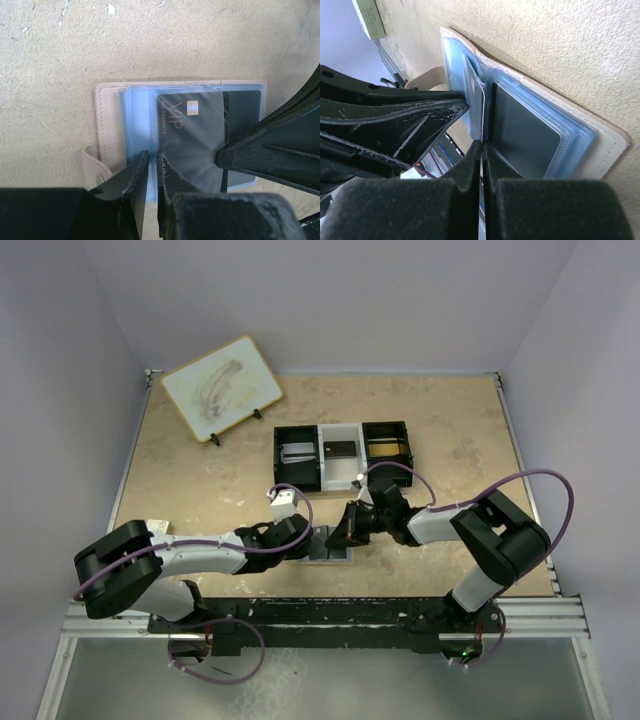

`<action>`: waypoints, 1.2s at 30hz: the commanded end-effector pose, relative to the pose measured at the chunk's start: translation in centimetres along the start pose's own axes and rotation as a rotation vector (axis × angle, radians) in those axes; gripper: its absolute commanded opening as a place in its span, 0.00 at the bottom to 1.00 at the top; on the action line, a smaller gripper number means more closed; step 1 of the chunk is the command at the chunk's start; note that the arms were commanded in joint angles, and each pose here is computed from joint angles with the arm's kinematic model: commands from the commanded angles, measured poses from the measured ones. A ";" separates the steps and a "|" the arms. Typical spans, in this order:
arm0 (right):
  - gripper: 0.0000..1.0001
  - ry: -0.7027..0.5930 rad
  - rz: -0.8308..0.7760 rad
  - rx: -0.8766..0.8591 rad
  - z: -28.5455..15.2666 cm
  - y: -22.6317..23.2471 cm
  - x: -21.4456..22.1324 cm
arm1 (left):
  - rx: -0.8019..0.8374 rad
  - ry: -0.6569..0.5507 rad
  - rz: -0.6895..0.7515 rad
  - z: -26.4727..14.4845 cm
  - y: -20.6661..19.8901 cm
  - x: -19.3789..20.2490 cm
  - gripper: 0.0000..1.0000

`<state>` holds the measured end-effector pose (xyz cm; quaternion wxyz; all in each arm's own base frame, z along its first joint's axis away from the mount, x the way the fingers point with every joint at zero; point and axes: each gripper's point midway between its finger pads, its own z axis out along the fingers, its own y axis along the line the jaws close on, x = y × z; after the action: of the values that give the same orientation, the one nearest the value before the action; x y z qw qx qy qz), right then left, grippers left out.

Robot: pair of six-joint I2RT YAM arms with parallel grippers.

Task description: Take the credit cards out of the card holder

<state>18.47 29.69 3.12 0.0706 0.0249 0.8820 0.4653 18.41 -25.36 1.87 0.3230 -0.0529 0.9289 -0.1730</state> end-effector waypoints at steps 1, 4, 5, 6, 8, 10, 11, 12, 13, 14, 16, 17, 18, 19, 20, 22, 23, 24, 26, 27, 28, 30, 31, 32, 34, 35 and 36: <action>0.00 -0.004 -0.020 -0.007 -0.6 0.1 -0.4 | -0.173 0.073 0.101 0.0 5.2 2.3 0.11; 0.00 -0.015 -0.020 0.007 -0.6 0.0 -0.5 | -0.170 0.073 0.104 0.0 5.0 2.2 0.11; 0.00 -0.020 -0.024 -0.001 -0.5 0.1 -0.7 | -0.165 0.072 0.105 0.0 4.9 2.2 0.11; 0.01 -0.016 -0.021 -0.005 -0.4 0.1 -0.7 | -0.159 0.071 0.106 0.0 4.7 2.1 0.11; 0.04 -0.007 -0.014 -0.005 -0.3 0.1 -0.6 | -0.153 0.070 0.106 0.1 4.5 2.1 0.11; 0.08 -0.005 -0.002 -0.004 -0.3 0.2 -0.6 | -0.154 0.074 0.109 0.2 4.4 2.1 0.11; 0.09 -0.009 -0.003 -0.006 -0.3 0.3 -0.7 | -0.157 0.077 0.112 0.2 4.4 2.1 0.11; 0.11 -0.016 -0.002 -0.006 -0.4 0.4 -0.8 | -0.156 0.078 0.111 0.2 4.4 2.1 0.11; 0.13 -0.019 -0.004 -0.009 -0.4 0.5 -0.9 | -0.156 0.079 0.113 0.2 4.4 2.2 0.11; 0.14 -0.016 -0.006 -0.015 -0.4 0.6 -0.9 | -0.156 0.079 0.112 0.2 4.4 2.2 0.11; 0.15 -0.012 -0.006 -0.028 -0.3 0.9 -0.9 | -0.154 0.078 0.114 0.2 4.3 2.1 0.11; 0.15 -0.011 -0.007 -0.036 -0.2 1.0 -0.9 | -0.155 0.079 0.115 0.2 4.4 2.2 0.11; 0.15 -0.007 -0.006 -0.046 -0.2 1.1 -0.9 | -0.154 0.079 0.114 0.2 4.3 2.2 0.11; 0.14 -0.004 -0.005 -0.054 -0.1 1.2 -0.9 | -0.154 0.081 0.115 0.2 4.3 2.2 0.11; 0.12 -0.001 -0.001 -0.058 0.0 1.2 -0.9 | -0.153 0.081 0.115 0.2 4.3 2.2 0.11; 0.10 -0.007 -0.001 -0.064 0.0 1.3 -1.0 | -0.152 0.081 0.119 0.2 4.3 2.1 0.11; 0.10 -0.008 -0.002 -0.065 0.1 1.4 -1.1 | -0.153 0.081 0.119 0.2 4.3 2.1 0.11; 0.10 -0.006 -0.001 -0.064 0.1 1.4 -1.1 | -0.153 0.081 0.119 0.2 4.3 2.1 0.11; 0.11 -0.007 -0.005 -0.048 0.2 1.2 -1.3 | -0.152 0.081 0.118 0.2 4.3 2.1 0.11; 0.11 -0.009 -0.003 -0.032 0.3 1.0 -1.4 | -0.151 0.082 0.118 0.2 4.2 2.1 0.11; 0.12 -0.012 -0.001 -0.014 0.4 0.7 -1.5 | -0.150 0.081 0.119 0.2 4.2 2.1 0.11; 0.14 -0.014 0.008 0.018 0.4 0.0 -1.5 | -0.149 0.083 0.119 0.2 4.2 2.2 0.11; 0.15 -0.014 0.017 0.038 0.4 -0.3 -1.4 | -0.149 0.082 0.119 0.2 4.2 2.1 0.10; 0.16 -0.021 0.021 0.052 0.4 -0.6 -1.5 | -0.149 0.083 0.122 0.2 4.2 2.2 0.10; 0.18 -0.042 0.022 0.073 0.5 -1.0 -1.9 | -0.148 0.084 0.124 0.2 4.2 2.2 0.10; 0.18 -0.043 0.022 0.075 0.5 -1.1 -1.9 | -0.147 0.085 0.125 0.2 4.2 2.2 0.10; 0.18 -0.042 0.023 0.073 0.6 -1.1 -1.9 | -0.146 0.085 0.124 0.2 4.2 2.2 0.09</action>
<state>19.37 29.46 2.49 0.0659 0.0427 0.8901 0.4489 18.59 -25.62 1.99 0.3233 -0.0471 0.9298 -0.1694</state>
